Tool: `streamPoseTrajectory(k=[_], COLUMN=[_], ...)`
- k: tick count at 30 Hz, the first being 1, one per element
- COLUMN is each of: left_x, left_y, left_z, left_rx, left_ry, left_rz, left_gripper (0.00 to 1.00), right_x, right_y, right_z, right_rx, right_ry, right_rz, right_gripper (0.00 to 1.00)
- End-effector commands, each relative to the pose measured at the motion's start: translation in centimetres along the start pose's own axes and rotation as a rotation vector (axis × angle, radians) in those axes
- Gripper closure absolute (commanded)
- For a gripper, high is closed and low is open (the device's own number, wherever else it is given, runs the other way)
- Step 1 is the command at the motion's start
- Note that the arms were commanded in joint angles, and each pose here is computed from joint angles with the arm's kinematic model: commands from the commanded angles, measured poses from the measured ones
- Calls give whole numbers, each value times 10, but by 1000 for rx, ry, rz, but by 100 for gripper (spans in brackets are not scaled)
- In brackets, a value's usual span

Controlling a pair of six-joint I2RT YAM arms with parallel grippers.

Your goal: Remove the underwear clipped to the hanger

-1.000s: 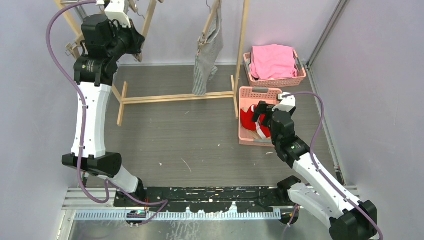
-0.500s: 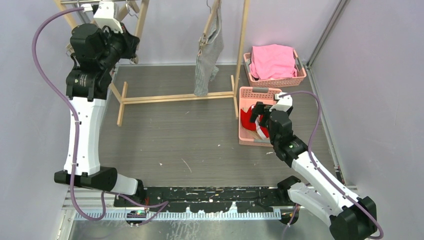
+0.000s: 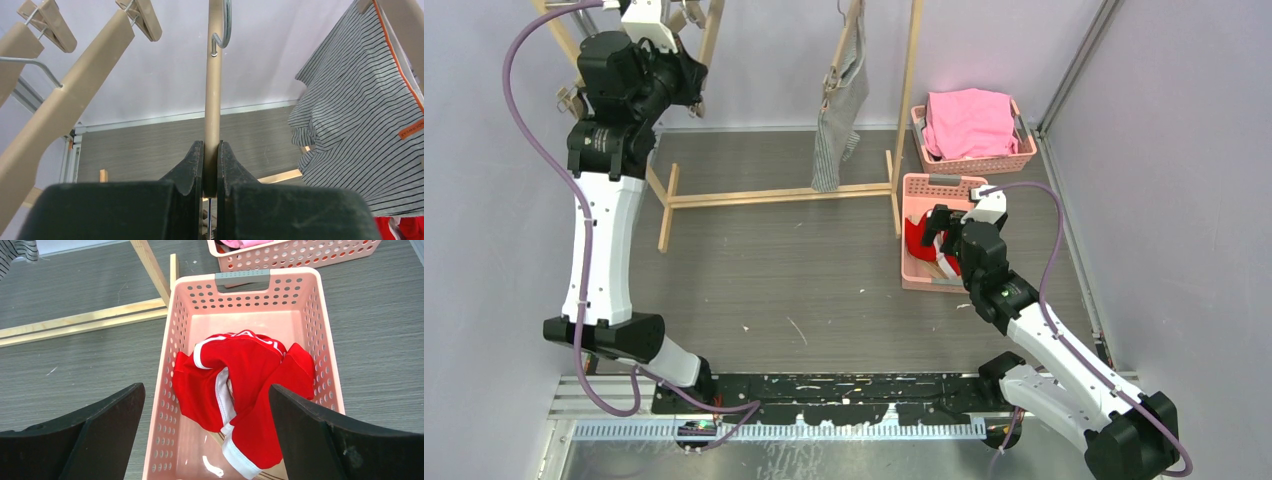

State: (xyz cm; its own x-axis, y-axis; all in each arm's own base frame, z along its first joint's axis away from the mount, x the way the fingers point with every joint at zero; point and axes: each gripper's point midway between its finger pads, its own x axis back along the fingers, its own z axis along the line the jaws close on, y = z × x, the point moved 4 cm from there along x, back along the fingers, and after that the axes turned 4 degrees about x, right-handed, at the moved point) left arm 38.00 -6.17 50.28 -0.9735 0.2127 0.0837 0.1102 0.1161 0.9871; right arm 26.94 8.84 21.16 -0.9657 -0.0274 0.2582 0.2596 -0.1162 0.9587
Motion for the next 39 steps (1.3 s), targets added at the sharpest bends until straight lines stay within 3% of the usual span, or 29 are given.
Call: streamPoseTrajectory(k=[1,18,23,26,28,33,39], left_x=[6,-23,-15,-2,9,45,94], left_y=[25,12,12,21,31,49,56], left_z=[2,26,28,24,20,13,8], left_rx=[-20,-7,12,10,5,-4,4], left_ry=[10,88,110,99,88,80,95], left_rz=[-96,-32,-52,-85,-109,-158,-196], left_gripper=[100,99,75,74,67,63,53], right_x=[-1,7,9,9,8,9,12], right_y=[10,16,30,43,54,97,152], right_z=[3,3,7,10,14,32,61], right_rx=[-5,-2,7,16,22,51,77], right_ry=[6,22,37,38,46,67,84], right_rz=[-39,-47,-71,-90,-102,-154,-235], right_gripper=[0,0,0,0,0,0,0])
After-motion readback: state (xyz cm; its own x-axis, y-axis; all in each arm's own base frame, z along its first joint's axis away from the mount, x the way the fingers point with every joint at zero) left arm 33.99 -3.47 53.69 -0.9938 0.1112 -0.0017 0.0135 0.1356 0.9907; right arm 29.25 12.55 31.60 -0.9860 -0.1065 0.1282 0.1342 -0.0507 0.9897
